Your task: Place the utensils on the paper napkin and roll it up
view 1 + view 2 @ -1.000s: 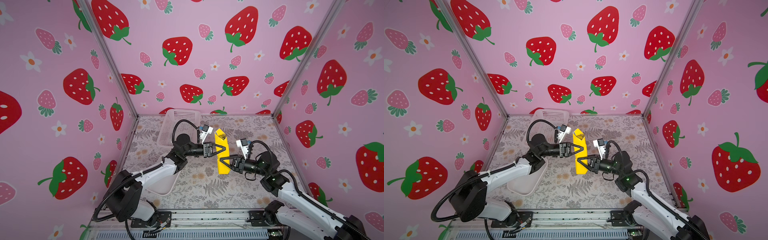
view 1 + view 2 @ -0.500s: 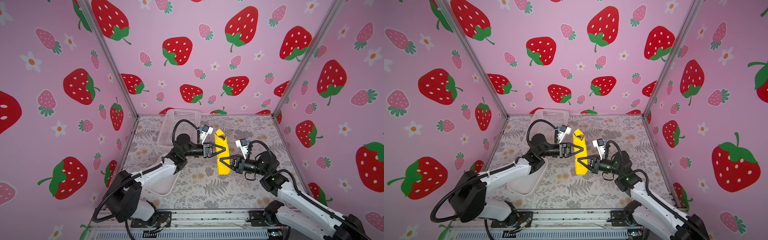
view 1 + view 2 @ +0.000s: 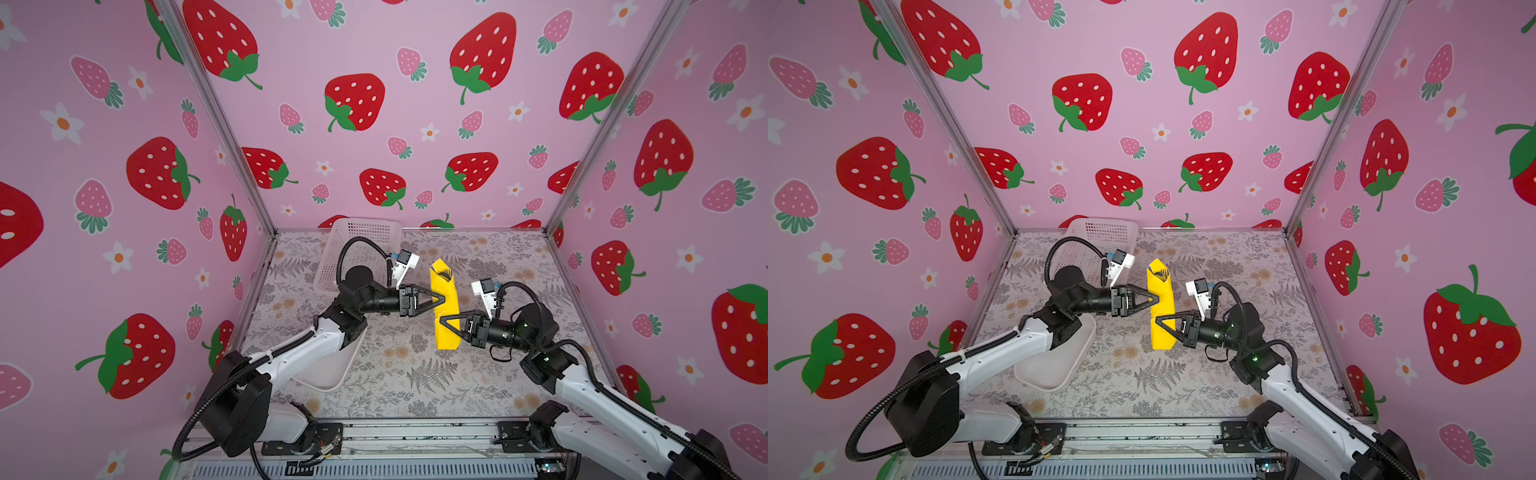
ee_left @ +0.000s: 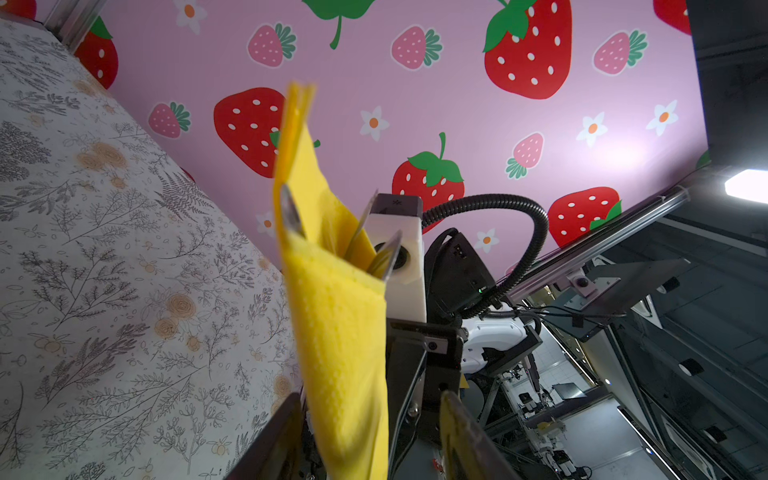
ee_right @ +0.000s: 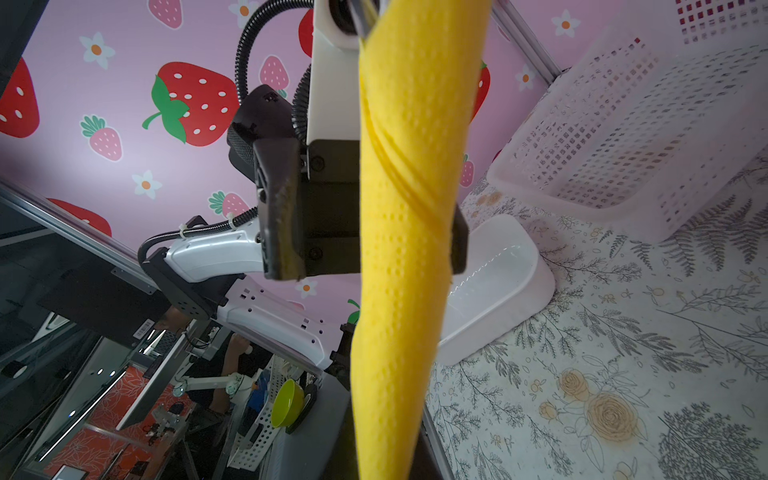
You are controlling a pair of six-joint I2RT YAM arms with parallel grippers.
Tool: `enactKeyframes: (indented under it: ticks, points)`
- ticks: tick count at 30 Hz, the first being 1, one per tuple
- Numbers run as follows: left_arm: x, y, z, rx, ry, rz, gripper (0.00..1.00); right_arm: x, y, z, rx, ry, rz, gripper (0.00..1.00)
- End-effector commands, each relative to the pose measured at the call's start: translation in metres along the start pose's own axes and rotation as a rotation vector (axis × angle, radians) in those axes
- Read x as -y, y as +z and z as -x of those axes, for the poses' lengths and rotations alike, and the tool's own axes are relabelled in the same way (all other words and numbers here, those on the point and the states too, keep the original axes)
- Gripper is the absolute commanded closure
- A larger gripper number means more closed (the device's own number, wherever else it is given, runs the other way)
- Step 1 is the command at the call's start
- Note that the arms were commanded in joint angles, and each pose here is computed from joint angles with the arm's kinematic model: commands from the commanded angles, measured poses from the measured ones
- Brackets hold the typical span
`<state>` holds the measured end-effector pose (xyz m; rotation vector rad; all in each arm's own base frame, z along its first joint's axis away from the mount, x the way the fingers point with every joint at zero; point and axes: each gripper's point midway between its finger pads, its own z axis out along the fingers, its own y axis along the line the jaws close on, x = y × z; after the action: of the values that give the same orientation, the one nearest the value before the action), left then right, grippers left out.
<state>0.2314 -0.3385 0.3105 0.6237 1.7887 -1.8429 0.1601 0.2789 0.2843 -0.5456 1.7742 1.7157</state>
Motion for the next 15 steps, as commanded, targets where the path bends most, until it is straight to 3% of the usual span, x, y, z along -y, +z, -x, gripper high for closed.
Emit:
enactKeyframes:
  ticks: [1,15]
  points:
    - [0.009,0.002,-0.006,-0.001,0.007,-0.032,0.44,-0.014,-0.002,0.013,0.044,-0.061,0.037,0.91]
    - [0.017,0.018,-0.006,-0.005,0.001,-0.092,0.47,-0.018,0.000,0.015,0.040,-0.056,0.059,0.91]
